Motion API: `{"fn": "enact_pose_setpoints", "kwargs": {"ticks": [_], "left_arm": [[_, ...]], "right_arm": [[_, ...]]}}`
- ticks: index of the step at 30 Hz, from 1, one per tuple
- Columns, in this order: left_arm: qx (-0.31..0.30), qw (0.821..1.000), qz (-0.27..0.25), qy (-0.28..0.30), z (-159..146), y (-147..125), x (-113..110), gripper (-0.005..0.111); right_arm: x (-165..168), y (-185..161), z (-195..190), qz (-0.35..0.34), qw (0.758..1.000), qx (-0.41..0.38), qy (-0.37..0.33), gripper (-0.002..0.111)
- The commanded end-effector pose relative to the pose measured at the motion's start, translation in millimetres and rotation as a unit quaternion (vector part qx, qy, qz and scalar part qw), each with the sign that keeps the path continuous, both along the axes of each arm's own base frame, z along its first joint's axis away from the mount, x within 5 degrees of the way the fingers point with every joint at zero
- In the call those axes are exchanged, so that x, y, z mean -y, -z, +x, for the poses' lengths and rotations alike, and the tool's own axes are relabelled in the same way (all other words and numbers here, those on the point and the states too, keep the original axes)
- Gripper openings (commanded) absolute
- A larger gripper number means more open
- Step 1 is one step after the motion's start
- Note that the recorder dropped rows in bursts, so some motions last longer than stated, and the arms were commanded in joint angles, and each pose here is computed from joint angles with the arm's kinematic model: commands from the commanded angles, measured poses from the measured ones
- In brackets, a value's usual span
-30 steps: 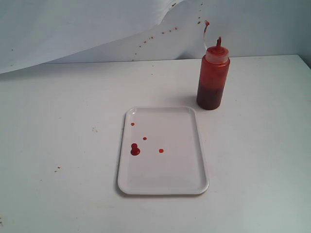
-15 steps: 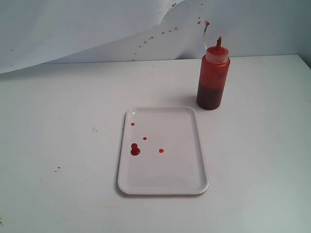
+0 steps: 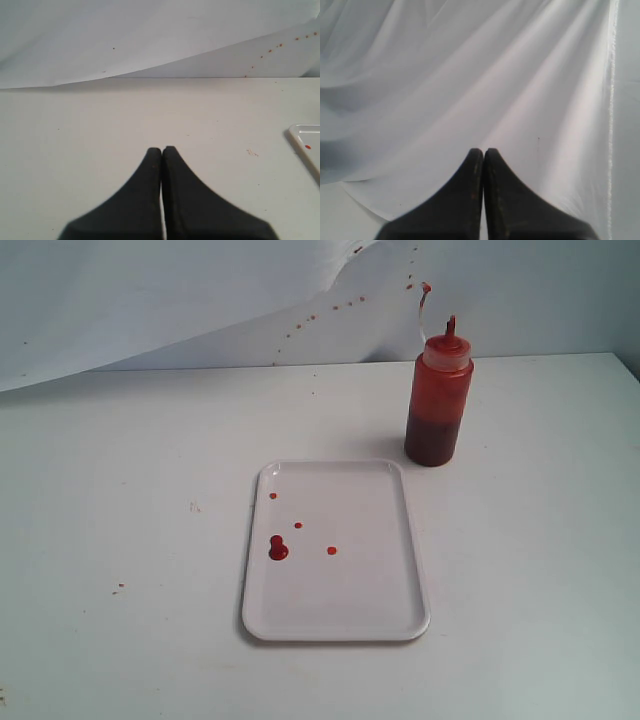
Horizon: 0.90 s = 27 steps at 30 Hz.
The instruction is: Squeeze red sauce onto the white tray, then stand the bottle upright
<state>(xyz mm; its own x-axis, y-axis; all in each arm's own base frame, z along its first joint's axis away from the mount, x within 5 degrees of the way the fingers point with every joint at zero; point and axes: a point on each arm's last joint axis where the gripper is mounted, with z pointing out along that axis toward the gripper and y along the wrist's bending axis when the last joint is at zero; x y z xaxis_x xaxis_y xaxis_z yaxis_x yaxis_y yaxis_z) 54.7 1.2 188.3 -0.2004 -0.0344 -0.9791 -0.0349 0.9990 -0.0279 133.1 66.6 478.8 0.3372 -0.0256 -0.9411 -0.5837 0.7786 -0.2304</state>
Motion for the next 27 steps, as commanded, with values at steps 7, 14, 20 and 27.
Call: {"fn": "enact_pose_setpoints", "kwargs": {"ticks": [7, 14, 20, 27], "left_arm": [[0.002, 1.000, -0.001, -0.002, 0, 1, 0, 0.000], [0.002, 1.000, -0.001, -0.002, 0, 1, 0, 0.000], [0.002, 1.000, -0.001, -0.002, 0, 1, 0, 0.000], [0.002, 1.000, 0.000, -0.002, 0, 1, 0, 0.000]], "right_arm": [[0, -2, -1, 0.006, 1.000, 0.001, 0.000, 0.000], [0, -2, -1, 0.006, 1.000, 0.001, 0.000, 0.000], [0, -2, -1, 0.006, 1.000, 0.001, 0.000, 0.000], [18, 26, -7, 0.051, 0.995, -0.044, 0.079, 0.000]]}}
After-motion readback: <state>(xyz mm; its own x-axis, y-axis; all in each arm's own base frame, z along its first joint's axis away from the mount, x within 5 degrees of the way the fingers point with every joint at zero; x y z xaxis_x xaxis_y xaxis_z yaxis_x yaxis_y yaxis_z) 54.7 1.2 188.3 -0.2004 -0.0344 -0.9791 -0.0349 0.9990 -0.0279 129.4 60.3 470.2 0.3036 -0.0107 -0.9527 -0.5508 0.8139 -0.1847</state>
